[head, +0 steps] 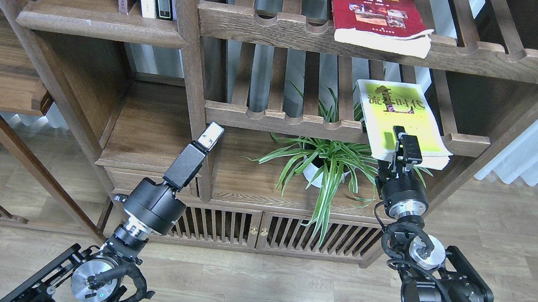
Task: Organize books on shelf
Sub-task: 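Push the right gripper under the yellow-green book's lower edge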
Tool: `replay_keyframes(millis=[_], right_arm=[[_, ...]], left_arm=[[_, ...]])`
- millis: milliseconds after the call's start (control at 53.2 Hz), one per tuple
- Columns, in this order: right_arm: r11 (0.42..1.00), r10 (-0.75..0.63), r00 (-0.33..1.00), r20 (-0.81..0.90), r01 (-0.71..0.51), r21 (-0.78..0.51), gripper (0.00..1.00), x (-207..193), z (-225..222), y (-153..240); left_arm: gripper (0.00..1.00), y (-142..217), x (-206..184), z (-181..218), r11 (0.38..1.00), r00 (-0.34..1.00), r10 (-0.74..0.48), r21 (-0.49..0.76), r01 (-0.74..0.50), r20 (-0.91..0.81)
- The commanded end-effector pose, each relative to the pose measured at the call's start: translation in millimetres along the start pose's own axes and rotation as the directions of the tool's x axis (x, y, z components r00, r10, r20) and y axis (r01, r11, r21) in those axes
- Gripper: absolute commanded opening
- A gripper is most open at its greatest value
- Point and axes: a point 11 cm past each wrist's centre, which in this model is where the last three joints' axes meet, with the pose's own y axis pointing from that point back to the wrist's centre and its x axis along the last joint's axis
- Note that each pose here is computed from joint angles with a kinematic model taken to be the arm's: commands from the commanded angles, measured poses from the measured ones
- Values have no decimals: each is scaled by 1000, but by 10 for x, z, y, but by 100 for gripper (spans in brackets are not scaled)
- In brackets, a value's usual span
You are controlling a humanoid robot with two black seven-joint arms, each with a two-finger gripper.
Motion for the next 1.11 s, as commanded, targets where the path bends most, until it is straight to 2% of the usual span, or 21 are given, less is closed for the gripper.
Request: replay_keyframes(millis=[0,19,38,113,244,357,714,883,1052,1089], right_arm=[[1000,3,1000,-1,-3,7,85,-17,-26,-24],[1000,3,1000,0,-3,8,84,-17,-27,-24],[1000,0,1000,8,0,21,72,-25,-59,-26],[999,-10,1000,25,8,45,69,-60,-118,-42],[998,-20,999,33,18,57,54,-97,-135,-62],[998,-22,999,38,20,64,49,-103,-153,-63],[996,-36,996,77,29,82,16,-100,-150,-54],[995,-62,994,90,54,89,7,-131,-149,-57],[992,-96,991,94,87,94,6,-172,-156,-55],[987,-136,985,105,125,105,6,-224,-189,-47]], left_arm=[[100,-5,-3,0,1000,1000,-2,2,2,1],[100,-5,-3,0,1000,1000,-2,2,2,1],[100,-5,-3,0,1000,1000,-2,2,2,1],[100,-5,-3,7,1000,1000,-1,-1,1,1],[100,-5,-3,7,1000,1000,-1,-1,1,1],[100,-5,-3,7,1000,1000,-1,-1,1,1],[100,-2,-5,-2,1000,1000,-2,1,2,0],[100,17,5,-11,1000,1000,4,1,-4,-3],[100,41,32,-8,1000,1000,14,-5,-14,-4],[100,92,87,-22,999,999,36,-13,-36,-12]])
